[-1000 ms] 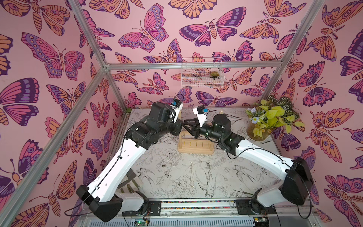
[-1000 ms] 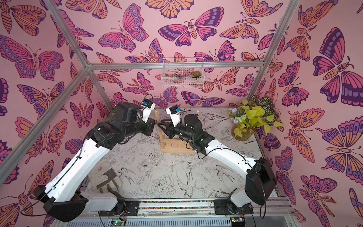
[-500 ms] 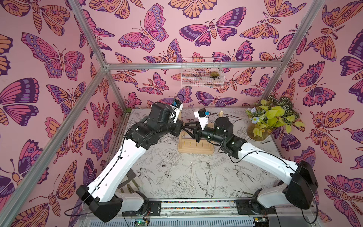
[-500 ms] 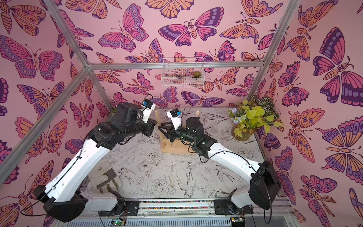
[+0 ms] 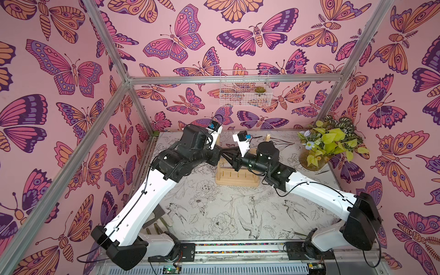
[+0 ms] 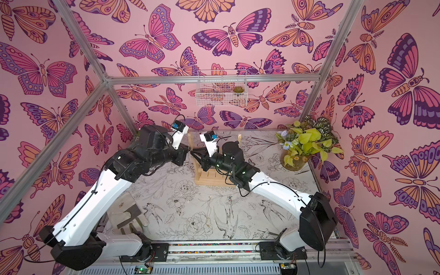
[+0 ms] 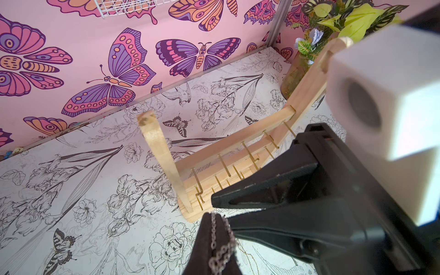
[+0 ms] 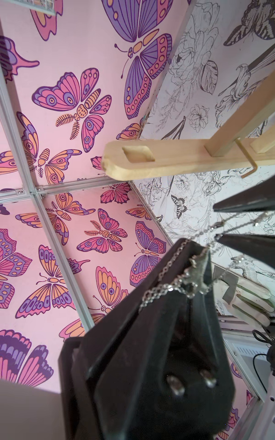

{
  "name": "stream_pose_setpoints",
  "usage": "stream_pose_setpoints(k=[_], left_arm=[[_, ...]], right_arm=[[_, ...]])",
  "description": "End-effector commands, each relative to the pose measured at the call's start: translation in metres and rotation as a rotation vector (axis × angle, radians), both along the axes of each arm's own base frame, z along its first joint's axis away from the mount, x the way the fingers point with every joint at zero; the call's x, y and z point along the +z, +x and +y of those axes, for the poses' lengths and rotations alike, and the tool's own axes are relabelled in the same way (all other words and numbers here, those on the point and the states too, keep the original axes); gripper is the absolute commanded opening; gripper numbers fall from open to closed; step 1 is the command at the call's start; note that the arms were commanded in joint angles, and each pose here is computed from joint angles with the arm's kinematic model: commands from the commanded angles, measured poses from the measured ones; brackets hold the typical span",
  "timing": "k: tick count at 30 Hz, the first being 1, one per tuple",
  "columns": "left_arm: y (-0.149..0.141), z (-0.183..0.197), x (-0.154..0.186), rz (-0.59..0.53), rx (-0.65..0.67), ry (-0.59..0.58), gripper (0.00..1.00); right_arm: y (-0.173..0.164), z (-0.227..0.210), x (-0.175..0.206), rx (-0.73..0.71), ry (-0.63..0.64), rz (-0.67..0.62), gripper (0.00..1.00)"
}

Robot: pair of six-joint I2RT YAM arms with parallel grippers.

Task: Hang the necklace on the jewelry display stand
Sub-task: Hang the necklace on the stand.

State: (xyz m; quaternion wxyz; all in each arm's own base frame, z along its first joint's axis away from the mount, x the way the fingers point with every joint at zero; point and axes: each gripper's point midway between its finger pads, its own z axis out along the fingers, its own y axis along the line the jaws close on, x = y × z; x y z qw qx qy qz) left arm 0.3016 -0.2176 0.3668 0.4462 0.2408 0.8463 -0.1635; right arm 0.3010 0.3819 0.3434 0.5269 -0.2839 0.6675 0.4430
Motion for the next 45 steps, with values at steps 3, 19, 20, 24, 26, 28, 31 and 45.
stream_pose_setpoints(k=[3, 19, 20, 24, 26, 28, 31, 45], left_arm=[[-0.006, 0.0, 0.001, 0.002, -0.011, -0.009, 0.0], [0.0, 0.005, 0.003, -0.016, 0.029, 0.01, 0.0], [0.0, 0.006, 0.005, -0.02, 0.031, 0.011, 0.0], [0.005, 0.008, 0.005, -0.03, 0.05, 0.029, 0.0], [0.007, 0.008, 0.003, -0.029, 0.055, 0.034, 0.0], [0.009, 0.007, 0.002, -0.028, 0.056, 0.036, 0.0], [0.011, 0.007, 0.003, -0.034, 0.063, 0.033, 0.0], [0.024, 0.008, -0.005, -0.042, 0.114, 0.05, 0.0]], right_arm=[[0.006, 0.0, 0.019, -0.032, 0.025, -0.044, 0.14], [0.013, 0.001, 0.03, -0.056, 0.054, -0.062, 0.02], [0.014, 0.001, 0.032, -0.06, 0.058, -0.065, 0.02], [0.016, 0.0, 0.035, -0.076, 0.046, -0.083, 0.02], [0.018, -0.001, 0.035, -0.084, 0.041, -0.087, 0.01], [0.019, -0.001, 0.036, -0.093, 0.042, -0.09, 0.01], [0.021, -0.003, 0.035, -0.107, 0.042, -0.094, 0.01], [0.032, -0.007, 0.027, -0.166, 0.025, -0.112, 0.0]])
